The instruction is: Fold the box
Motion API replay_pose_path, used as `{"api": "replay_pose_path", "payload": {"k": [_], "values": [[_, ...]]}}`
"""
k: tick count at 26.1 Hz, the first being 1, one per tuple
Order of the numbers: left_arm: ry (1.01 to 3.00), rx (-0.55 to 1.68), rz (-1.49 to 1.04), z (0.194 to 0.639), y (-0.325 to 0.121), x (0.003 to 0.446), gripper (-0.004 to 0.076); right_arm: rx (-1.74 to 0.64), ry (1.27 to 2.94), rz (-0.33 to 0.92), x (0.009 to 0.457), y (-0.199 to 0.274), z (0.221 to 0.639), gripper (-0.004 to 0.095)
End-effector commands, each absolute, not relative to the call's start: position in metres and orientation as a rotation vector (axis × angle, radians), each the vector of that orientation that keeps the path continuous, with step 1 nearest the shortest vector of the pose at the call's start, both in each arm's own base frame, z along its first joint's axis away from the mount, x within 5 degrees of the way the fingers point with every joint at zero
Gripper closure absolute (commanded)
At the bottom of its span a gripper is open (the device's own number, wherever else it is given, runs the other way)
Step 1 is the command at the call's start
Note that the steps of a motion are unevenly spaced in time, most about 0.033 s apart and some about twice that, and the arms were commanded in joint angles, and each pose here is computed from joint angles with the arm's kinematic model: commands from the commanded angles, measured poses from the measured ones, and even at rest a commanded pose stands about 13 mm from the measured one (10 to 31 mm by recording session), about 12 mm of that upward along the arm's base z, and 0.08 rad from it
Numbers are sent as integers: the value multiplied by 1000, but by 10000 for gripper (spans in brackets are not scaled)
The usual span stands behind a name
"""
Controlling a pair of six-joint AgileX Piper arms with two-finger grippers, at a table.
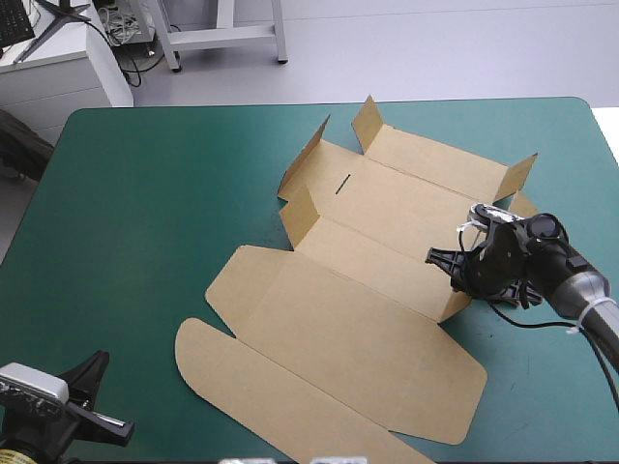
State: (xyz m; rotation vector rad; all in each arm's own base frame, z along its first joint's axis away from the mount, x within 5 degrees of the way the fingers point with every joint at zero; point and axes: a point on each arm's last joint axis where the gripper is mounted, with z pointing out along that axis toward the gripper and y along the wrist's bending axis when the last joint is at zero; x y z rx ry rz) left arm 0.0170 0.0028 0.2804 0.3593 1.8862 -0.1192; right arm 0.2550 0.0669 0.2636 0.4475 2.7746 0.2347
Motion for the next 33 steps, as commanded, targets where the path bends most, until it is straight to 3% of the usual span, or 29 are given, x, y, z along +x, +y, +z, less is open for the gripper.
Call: {"api": "replay_pose_path", "payload": {"k": [1, 6, 8, 10, 11, 19, 33], "values": [[1809, 347, -138, 293, 2, 19, 734, 433, 2730, 254, 260, 66, 275, 613], [1809, 347, -138, 293, 2, 19, 734, 380, 2823, 212, 268, 69, 255, 622], [1809, 347, -138, 293, 2, 19, 734, 352, 2850, 212, 270, 71, 249, 720], [1809, 347, -138, 293, 2, 19, 734, 334, 2850, 212, 271, 71, 248, 901], [1809, 347, -138, 293, 2, 19, 734, 318, 2848, 208, 271, 71, 248, 927], [1809, 347, -138, 293, 2, 19, 734, -85, 2740, 175, 290, 75, 264, 927], [1809, 347, -138, 293, 2, 19, 734, -915, 2575, -2, 386, 98, 319, 927]]}}
